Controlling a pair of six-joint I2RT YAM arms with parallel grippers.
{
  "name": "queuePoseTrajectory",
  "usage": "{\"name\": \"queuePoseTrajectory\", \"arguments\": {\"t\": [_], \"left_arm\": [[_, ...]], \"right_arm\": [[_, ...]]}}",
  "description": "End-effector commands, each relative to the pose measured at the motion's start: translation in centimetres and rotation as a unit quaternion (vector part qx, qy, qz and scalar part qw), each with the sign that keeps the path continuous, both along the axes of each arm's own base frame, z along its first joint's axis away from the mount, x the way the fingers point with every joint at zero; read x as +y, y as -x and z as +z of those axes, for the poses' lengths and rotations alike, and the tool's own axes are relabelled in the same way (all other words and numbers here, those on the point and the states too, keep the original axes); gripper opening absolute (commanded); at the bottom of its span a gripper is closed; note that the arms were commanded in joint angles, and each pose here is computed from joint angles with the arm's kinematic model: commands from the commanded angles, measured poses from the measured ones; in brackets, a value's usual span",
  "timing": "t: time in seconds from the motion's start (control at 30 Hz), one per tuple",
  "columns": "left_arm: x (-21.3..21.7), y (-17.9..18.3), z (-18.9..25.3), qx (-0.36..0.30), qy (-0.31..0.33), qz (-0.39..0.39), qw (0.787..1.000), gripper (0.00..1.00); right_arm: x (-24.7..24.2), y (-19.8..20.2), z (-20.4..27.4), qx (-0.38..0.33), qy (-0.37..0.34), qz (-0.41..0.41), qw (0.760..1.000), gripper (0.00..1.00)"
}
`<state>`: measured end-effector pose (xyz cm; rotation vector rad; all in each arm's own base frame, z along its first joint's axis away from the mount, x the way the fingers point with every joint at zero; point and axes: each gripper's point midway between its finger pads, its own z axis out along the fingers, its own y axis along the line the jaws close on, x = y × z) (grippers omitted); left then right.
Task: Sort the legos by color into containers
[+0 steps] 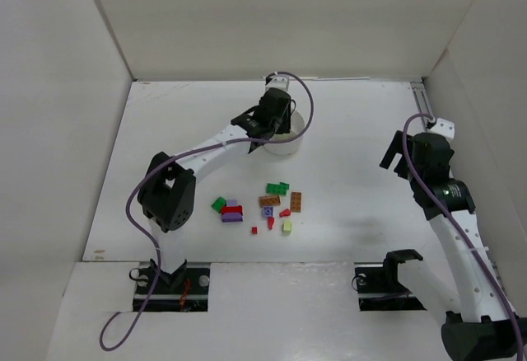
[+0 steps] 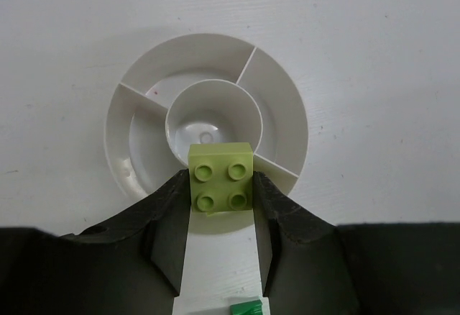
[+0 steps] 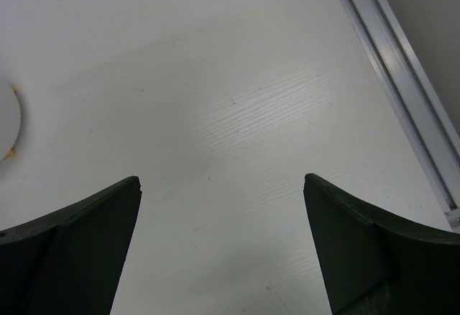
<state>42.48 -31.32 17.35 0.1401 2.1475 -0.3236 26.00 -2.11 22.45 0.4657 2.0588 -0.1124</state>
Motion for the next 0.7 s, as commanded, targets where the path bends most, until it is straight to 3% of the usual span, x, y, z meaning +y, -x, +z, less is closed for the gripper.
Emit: {"name": "queuePoseTrajectory", "arguments": {"t": [0.0,0.2,0.67], "left_arm": [[-1.2,-0.7,1.8,-0.018,0.014,-0.008,1.0,0.22],[-0.8,-1.0,0.7,-0.016,-0.002,0.001,1.0,0.25],[0.6,-1.4,-1.8,-0.03,0.025,0.068,0.997,0.32]], "right_arm": [[-1.0,0.0,1.2,-0.011,0.013,-0.023,1.0,0.99],[-1.0,0.0,1.2,-0.012,0.009,-0.026,1.0,0.99],[-0.9,-0.4,0.4,0.004,0.011,-0.026,1.0,0.99]]}}
